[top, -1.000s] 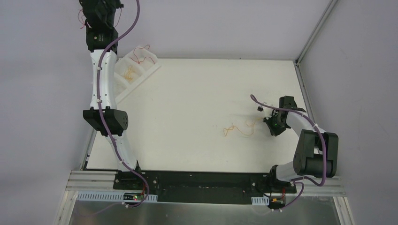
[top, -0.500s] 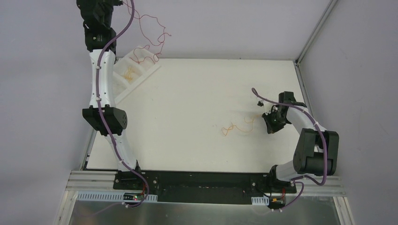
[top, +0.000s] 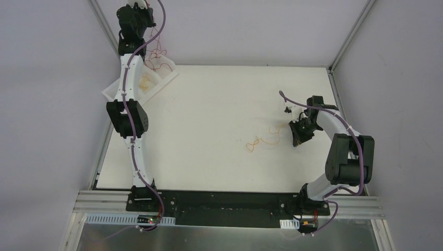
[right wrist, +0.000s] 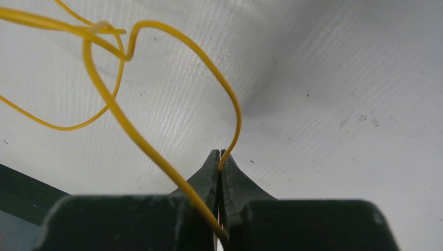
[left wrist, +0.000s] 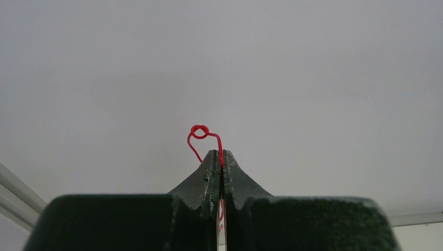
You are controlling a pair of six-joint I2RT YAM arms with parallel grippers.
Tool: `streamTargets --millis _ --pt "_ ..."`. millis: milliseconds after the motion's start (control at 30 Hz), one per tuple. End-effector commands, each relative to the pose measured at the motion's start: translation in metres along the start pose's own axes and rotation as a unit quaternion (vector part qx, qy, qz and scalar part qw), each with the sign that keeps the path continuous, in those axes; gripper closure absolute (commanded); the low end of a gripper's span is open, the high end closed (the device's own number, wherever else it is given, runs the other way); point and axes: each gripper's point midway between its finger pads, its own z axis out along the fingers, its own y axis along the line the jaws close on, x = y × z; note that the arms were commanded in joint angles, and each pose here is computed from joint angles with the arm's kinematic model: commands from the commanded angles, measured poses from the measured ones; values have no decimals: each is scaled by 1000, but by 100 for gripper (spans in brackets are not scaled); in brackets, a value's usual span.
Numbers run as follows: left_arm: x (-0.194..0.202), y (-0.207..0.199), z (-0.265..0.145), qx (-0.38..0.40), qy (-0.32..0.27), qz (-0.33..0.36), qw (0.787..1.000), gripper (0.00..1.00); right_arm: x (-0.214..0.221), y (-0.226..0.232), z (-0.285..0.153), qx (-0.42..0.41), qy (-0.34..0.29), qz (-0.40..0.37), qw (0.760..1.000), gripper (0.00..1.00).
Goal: Untangle the cables
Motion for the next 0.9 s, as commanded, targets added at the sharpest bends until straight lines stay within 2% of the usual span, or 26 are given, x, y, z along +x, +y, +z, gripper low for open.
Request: streamTargets --millis 0,233,367,533,667,867 --pt "-38 15 1 -16 -59 44 997 100 -4 10 -8 -15 6 13 1000 100" --pt "-30 34 0 -29 -55 52 997 100 -10 7 -8 -12 10 21 1000 100" --pt "-17 46 -8 -43 -27 39 998 100 -16 6 -7 -11 11 26 1000 100" --pt "36 53 -21 -37 44 40 998 100 -18 8 -6 -14 12 37 999 100" --pt "86 58 -11 -29 87 45 995 100 -15 10 -10 -10 22 36 999 100" --pt "162 62 5 -14 132 -2 991 100 -7 17 -22 -12 34 40 999 100"
